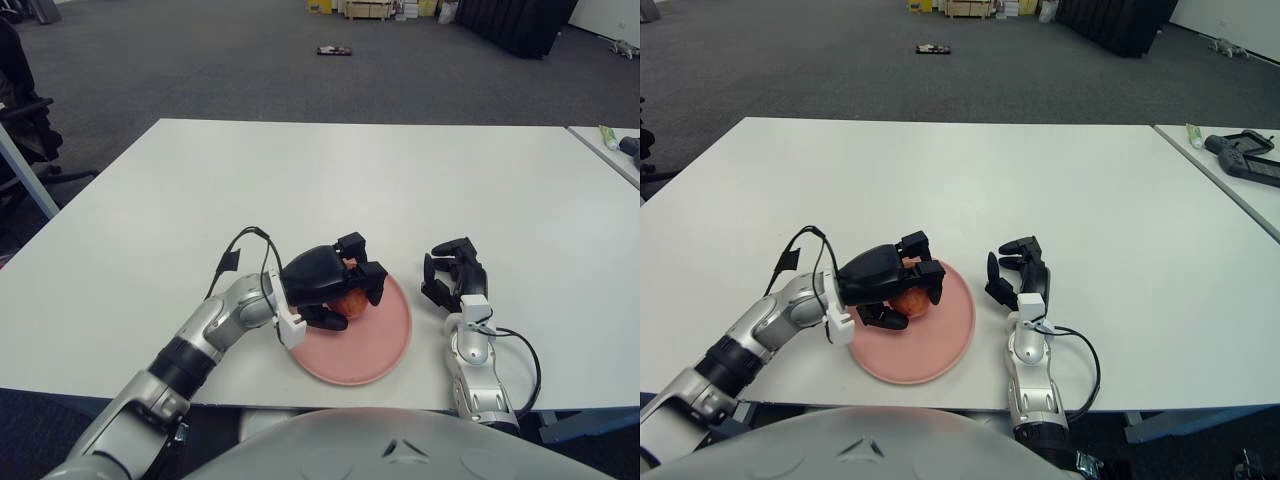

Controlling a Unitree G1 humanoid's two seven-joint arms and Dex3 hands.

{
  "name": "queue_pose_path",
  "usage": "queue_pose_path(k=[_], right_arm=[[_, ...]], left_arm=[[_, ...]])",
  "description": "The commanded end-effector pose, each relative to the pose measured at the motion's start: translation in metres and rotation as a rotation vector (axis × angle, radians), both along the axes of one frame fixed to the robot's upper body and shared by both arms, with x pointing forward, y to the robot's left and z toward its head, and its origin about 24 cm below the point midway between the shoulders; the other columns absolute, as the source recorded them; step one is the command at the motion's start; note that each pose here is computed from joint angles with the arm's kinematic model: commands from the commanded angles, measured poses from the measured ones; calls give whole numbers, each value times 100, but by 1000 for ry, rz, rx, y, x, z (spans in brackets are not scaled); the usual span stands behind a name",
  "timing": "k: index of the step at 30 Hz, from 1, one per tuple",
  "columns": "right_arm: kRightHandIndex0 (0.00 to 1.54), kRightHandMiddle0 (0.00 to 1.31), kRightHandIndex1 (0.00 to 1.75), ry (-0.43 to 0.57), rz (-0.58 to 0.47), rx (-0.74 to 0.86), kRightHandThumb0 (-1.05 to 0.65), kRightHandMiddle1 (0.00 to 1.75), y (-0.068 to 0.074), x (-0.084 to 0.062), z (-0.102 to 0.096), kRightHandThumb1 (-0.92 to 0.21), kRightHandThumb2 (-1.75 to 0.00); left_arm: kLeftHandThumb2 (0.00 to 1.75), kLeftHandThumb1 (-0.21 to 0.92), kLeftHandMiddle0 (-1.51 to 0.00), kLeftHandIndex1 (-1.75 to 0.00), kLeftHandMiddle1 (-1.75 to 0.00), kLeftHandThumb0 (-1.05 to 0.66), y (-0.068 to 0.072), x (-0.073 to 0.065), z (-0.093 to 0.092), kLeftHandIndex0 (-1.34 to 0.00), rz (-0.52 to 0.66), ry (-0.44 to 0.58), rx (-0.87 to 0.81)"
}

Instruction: Put the apple into the plate.

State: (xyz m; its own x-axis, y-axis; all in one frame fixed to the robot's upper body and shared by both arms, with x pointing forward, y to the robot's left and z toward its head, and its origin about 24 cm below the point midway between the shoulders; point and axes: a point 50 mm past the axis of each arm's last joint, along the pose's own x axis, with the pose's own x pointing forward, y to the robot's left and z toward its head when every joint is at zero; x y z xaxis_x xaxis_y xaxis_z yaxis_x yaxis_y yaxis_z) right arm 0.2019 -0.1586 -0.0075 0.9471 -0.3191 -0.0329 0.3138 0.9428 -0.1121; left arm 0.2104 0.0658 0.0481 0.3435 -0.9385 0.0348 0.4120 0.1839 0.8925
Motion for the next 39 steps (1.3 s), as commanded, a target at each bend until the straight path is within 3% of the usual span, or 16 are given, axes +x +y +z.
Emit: queue_pose_path(k=[1, 12, 15, 18, 20, 21, 22, 25, 34, 39], right_arm=[[60, 35, 141, 30, -1, 0, -38, 175, -1, -1, -5, -67, -87], [59, 33, 140, 31, 9, 7, -38, 175, -1, -2, -7, -69, -85], [59, 33, 138, 35, 5, 10, -38, 175, -1, -2, -7, -70, -84], [58, 32, 138, 38, -1, 11, -38, 175, 0, -2, -7, -71, -83], [58, 32, 137, 39, -6, 10, -38, 175, 0, -2, -6, -71, -82], [59, 32, 137, 40, -9, 9, -38, 175, 0, -2, -6, -71, -82], [59, 32, 137, 40, -11, 8, -38, 175, 0, -2, -6, -71, -82], [60, 33, 138, 47, -14, 9, -38, 175, 1, -2, -6, -70, -83], [57, 33, 138, 63, -13, 19, -38, 175, 0, -2, -6, -69, -84], [55, 32, 138, 61, -11, 6, -38, 175, 0, -2, -5, -71, -83]], left_arm=[[126, 36, -109, -175, -175, -45, -2, 4, 3, -57, -24, -24, 20], [123, 39, -99, -175, -175, -45, 0, 0, -7, -55, -41, 5, 34], [132, 29, -78, -165, -175, -15, 1, 0, -9, -53, -76, 30, 85], [134, 27, -70, -161, -175, -6, 2, 0, -9, -51, -97, 32, 108], [117, 41, -56, -160, -175, -3, 0, 3, -8, -44, -114, 27, 126], [104, 52, -36, -163, -172, -31, 0, 4, -7, -28, -132, 20, 138], [89, 66, -23, -149, -153, -51, 0, 4, -7, -18, -145, 15, 145], [72, 84, -7, -120, -116, -77, -1, 4, -6, -6, -180, 3, 149], [86, 92, 0, -57, -41, -97, -2, 5, -2, 0, -212, -19, 166], [97, 92, 0, -30, -13, -103, -1, 6, 0, 0, -204, -20, 162]])
